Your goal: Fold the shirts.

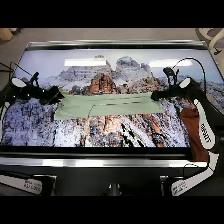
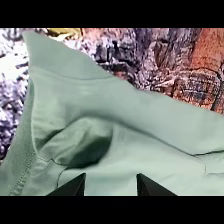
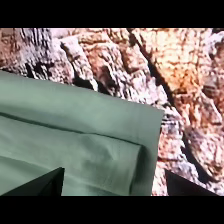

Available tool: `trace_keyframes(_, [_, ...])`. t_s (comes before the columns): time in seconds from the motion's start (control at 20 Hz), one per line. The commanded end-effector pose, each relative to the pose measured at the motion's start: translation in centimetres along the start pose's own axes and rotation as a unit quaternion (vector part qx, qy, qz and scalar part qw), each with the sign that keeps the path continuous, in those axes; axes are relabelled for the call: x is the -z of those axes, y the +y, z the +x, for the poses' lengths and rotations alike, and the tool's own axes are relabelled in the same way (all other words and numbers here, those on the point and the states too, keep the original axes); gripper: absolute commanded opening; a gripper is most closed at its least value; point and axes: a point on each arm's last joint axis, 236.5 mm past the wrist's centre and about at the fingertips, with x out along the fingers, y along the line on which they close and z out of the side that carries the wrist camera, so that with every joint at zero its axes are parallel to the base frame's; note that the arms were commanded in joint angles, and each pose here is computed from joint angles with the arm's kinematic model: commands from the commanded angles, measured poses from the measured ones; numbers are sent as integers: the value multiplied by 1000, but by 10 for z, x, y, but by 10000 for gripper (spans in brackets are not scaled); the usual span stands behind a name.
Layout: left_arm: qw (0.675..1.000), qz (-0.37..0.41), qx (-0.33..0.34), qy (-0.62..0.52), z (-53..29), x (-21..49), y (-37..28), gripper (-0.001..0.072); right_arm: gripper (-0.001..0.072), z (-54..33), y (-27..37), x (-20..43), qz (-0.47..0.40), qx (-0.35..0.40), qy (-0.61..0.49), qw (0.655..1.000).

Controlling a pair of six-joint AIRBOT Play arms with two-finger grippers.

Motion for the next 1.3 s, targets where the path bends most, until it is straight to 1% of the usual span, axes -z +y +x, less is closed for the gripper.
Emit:
trace_keyframes(0.0, [999,-4,5,40,-12,8,-1,419,714,-13,-5,1,-33,-4,7,999])
trace_keyframes(0.05, [999,20,9,43,-23,7,-7,419,714,-21,-15,5,-26,0,11,1000])
trace_keyframes(0.1, [998,43,13,42,-34,6,-14,418,714,-25,-24,12,3,-2,19,1000])
trace_keyframes(0.15, [998,54,16,33,-44,3,-22,418,713,-28,-32,22,36,-8,29,999])
trace_keyframes(0.25, [997,76,22,11,-61,0,-41,408,713,-24,-33,40,64,-29,53,996])
trace_keyframes(0.35, [994,105,27,-2,-73,6,-60,399,713,-12,-20,48,81,-63,68,992])
trace_keyframes(0.45, [989,141,34,-5,-81,16,-82,399,709,1,1,42,105,-107,56,987])
trace_keyframes(0.6, [983,179,44,-9,-88,33,-112,399,693,17,24,31,122,-137,41,982])
trace_keyframes(0.65, [981,188,47,-7,-88,38,-119,399,662,21,34,29,121,-145,43,981])
trace_keyframes(0.7, [979,197,49,-1,-84,44,-126,399,564,22,44,28,115,-153,46,980])
trace_keyframes(0.75, [978,204,51,6,-79,50,-131,399,269,22,51,24,107,-158,42,981])
trace_keyframes(0.8, [976,211,53,13,-72,56,-138,397,12,18,55,19,109,-164,35,980])
trace_keyframes(0.85, [974,218,56,14,-64,59,-145,382,18,10,63,10,99,-178,21,979])
trace_keyframes(0.9, [972,226,59,13,-52,62,-154,293,18,-3,69,-4,74,-186,-6,980])
trace_keyframes(0.95, [970,233,63,12,-38,65,-164,91,17,-19,73,-18,55,-187,-30,980])
trace_keyframes(1.0, [969,237,67,11,-20,69,-176,29,17,-39,78,-31,42,-182,-49,981])
trace_keyframes(1.2, [973,216,78,34,78,110,-214,28,17,-128,119,-51,7,-199,-79,977])
trace_keyframes(1.25, [973,205,93,46,103,126,-225,28,17,-151,132,-51,-1,-206,-80,975])
